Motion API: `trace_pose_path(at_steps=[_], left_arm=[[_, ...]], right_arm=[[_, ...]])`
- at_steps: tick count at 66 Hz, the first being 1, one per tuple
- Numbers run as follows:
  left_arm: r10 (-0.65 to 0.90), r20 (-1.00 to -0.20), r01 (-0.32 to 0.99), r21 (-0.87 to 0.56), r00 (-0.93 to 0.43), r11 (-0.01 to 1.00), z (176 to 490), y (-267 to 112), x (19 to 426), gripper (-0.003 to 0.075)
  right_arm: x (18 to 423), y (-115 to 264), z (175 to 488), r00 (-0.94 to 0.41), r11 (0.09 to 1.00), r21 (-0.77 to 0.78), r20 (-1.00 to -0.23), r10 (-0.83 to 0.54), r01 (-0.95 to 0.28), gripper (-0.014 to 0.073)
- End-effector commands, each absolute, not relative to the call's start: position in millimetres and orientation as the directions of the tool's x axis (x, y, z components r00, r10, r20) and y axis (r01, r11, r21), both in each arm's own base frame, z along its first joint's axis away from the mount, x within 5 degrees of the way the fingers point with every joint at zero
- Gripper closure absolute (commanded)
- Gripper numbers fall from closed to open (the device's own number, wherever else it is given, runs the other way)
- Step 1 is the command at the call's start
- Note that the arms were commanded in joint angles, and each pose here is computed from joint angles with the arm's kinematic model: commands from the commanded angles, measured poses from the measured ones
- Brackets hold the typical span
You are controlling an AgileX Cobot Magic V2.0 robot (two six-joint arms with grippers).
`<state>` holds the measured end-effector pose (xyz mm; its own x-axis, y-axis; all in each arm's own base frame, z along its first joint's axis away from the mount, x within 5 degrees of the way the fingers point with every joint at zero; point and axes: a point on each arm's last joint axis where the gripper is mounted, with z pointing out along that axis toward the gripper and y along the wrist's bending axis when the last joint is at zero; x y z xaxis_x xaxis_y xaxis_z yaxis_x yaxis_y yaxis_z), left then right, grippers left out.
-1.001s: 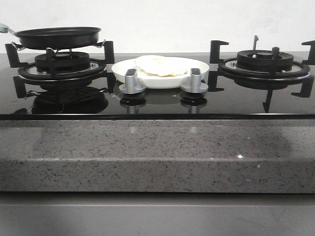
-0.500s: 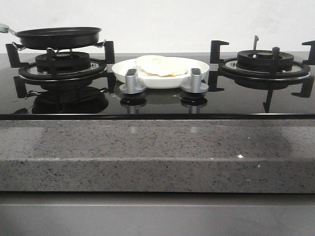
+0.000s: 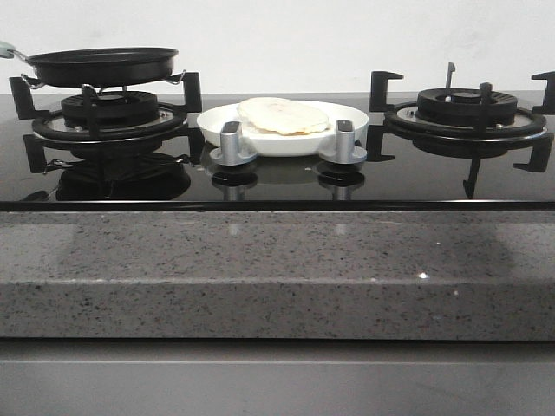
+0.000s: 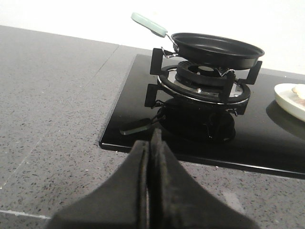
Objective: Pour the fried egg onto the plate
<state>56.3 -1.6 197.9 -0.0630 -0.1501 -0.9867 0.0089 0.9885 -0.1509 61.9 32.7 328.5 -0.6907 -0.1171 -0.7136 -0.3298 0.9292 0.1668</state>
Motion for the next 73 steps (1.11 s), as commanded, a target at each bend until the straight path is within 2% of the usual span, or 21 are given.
trace_pose_path(at_steps=[1, 73], left_arm=[[-0.153, -0.986, 0.018, -0.152, 0.061, 0.988, 208.7, -0.6, 55.0, 0.0740], [-0.135, -0.987, 0.065, -0.129, 0.086, 0.989, 210.5, -3.0, 55.0, 0.0740]], right_arm=[[64.9, 33.1, 338.7, -0.638, 0.928, 0.156, -0.763, -0.105, -0.340, 0.0663], [64.8, 33.2, 338.3, -0.642, 0.927, 0.156, -0.759, -0.107, -0.340, 0.0663]])
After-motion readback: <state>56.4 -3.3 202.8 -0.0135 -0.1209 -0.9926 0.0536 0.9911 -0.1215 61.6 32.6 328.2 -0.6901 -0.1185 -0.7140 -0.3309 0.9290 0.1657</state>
